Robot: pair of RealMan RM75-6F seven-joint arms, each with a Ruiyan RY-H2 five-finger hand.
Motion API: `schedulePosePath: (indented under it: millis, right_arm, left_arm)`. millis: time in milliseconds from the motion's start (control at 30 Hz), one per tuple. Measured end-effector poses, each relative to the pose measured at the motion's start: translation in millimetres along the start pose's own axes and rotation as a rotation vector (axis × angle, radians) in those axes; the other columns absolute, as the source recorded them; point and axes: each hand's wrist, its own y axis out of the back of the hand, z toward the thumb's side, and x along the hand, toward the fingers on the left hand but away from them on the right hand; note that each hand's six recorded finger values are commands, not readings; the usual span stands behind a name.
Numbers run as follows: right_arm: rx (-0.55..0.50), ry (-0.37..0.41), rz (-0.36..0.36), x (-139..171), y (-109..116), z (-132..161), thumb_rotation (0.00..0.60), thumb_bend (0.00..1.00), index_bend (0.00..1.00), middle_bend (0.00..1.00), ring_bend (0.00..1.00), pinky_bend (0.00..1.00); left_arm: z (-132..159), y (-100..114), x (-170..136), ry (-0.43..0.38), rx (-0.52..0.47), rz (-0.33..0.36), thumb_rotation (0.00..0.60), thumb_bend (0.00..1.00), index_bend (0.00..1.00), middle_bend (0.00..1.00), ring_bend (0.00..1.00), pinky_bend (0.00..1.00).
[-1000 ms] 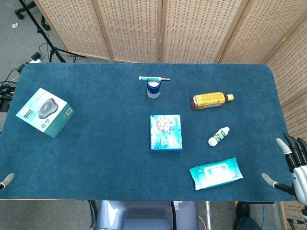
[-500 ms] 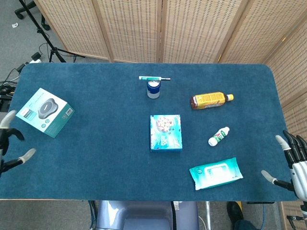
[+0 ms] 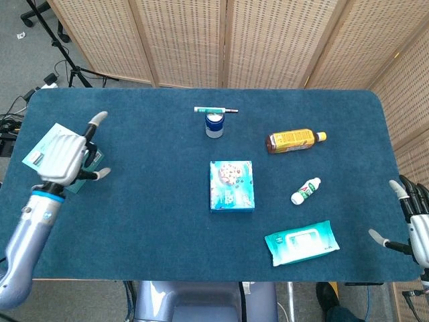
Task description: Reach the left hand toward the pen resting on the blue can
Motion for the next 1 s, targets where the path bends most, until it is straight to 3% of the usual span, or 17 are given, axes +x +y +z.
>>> schedulePosePath:
  millis: [67, 133, 233, 567, 833, 1000]
  right_arm:
    - [-0.002, -0.015, 0.004, -4, -1, -4, 0.6, 0.0, 0.0, 0.0, 0.0, 0.0]
    - [-0.002, -0.028, 0.005, -7, -1, -7, 0.6, 0.0, 0.0, 0.0, 0.0, 0.0]
    - [-0.002, -0.048, 0.007, -10, -1, -12, 0.6, 0.0, 0.0, 0.0, 0.0, 0.0]
    - [-0.006, -0.118, 0.013, -20, -2, -31, 0.6, 0.0, 0.0, 0.0, 0.0, 0.0]
    - [0.001, -0.161, 0.018, -23, -4, -42, 0.6, 0.0, 0.0, 0.0, 0.0, 0.0]
    - [-0.003, -0.17, 0.017, -21, -2, -45, 0.6, 0.0, 0.0, 0.0, 0.0, 0.0]
  left_arm:
    - [12, -13, 23, 0.006, -0.006, -0.046, 0.6, 0.61, 0.0, 0.92, 1.0, 1.0]
    - [21, -24, 38, 0.013, -0.016, -0.085, 0.6, 0.79, 0.0, 0.92, 1.0, 1.0]
    - [38, -40, 62, 0.01, -0.035, -0.143, 0.6, 0.92, 0.0, 0.92, 1.0, 1.0]
    - [97, -86, 121, -0.003, -0.088, -0.277, 0.6, 0.95, 0.0, 0.92, 1.0, 1.0]
    - [123, -111, 156, 0.007, -0.095, -0.321, 0.6, 0.96, 0.0, 0.92, 1.0, 1.0]
    - [129, -127, 174, 0.008, -0.026, -0.32, 0.6, 0.96, 0.0, 0.92, 1.0, 1.0]
